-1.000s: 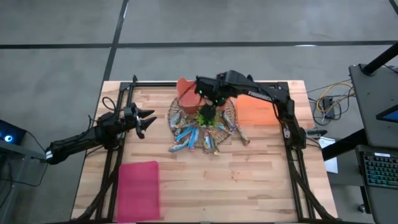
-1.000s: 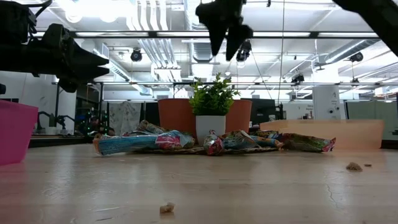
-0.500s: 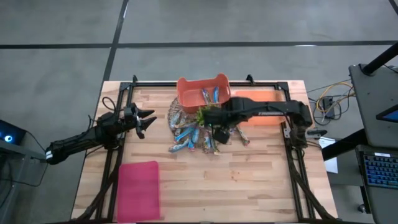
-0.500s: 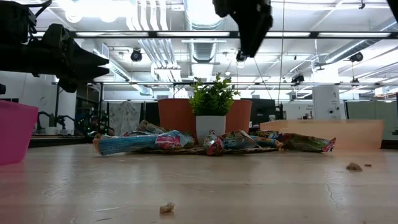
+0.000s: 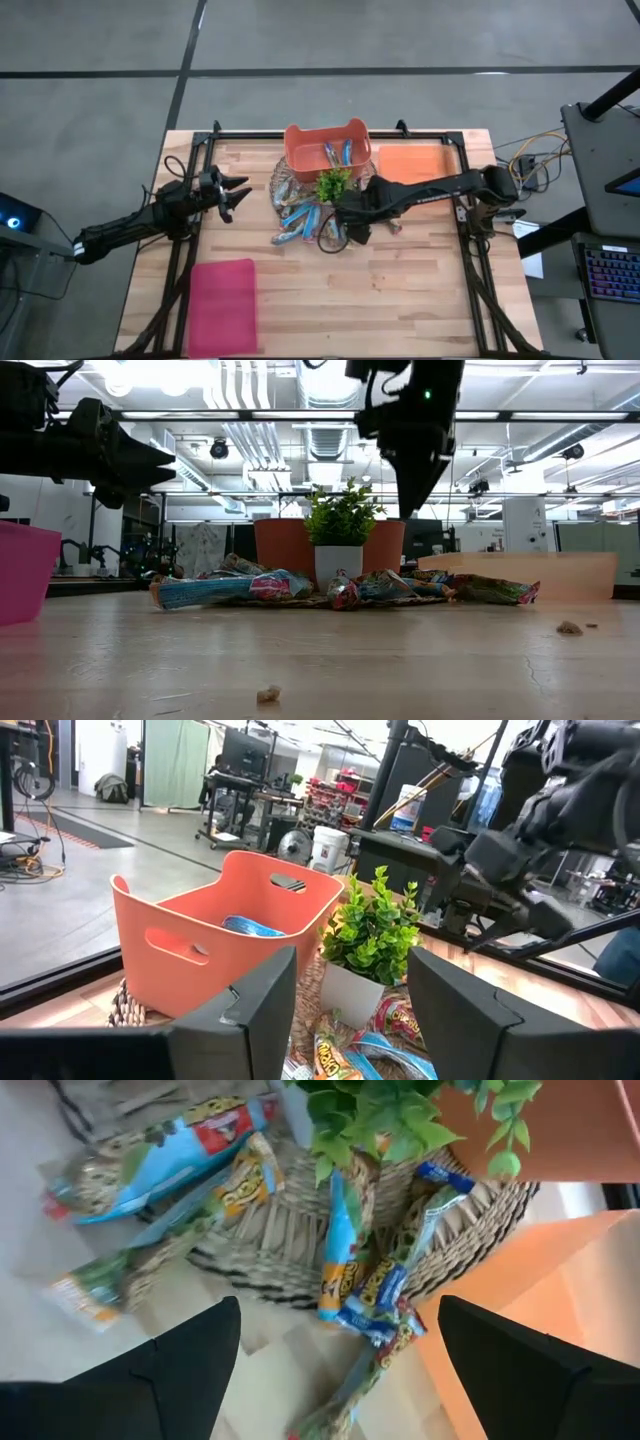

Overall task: Pick and place Granola Bars by type
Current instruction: Put the blue granola bar into the dark orange bin

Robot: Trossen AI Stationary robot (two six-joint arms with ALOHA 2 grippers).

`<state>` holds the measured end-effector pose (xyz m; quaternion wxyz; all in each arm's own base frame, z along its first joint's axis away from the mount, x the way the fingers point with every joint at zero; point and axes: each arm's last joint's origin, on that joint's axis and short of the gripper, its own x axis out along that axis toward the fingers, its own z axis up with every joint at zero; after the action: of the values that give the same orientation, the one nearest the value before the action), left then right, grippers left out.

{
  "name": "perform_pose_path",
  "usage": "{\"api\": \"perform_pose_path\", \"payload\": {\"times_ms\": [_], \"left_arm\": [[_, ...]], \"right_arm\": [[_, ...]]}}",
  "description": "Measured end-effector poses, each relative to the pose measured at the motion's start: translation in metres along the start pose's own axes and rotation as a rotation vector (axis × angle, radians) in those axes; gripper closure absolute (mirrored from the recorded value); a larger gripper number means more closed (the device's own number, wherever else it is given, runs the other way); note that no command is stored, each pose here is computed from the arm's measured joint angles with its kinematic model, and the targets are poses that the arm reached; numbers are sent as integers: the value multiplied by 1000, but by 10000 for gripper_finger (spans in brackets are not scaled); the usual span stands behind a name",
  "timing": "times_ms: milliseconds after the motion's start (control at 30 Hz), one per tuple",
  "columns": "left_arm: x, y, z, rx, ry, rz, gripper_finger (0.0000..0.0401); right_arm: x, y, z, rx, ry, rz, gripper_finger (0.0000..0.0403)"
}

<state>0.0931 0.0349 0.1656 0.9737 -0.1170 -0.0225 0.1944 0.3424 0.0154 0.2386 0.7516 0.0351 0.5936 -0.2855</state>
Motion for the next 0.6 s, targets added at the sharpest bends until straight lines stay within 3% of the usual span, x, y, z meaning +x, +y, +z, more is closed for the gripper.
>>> {"api": "perform_pose_path", "payload": {"times_ms": [167, 600], "left_arm": [[0, 0, 0, 0, 0, 0, 227], [0, 0, 0, 0, 0, -1, 227]], "right_arm": [[24, -9, -1, 21, -11, -54, 76], [68, -38, 3, 135, -28, -64, 76]]}}
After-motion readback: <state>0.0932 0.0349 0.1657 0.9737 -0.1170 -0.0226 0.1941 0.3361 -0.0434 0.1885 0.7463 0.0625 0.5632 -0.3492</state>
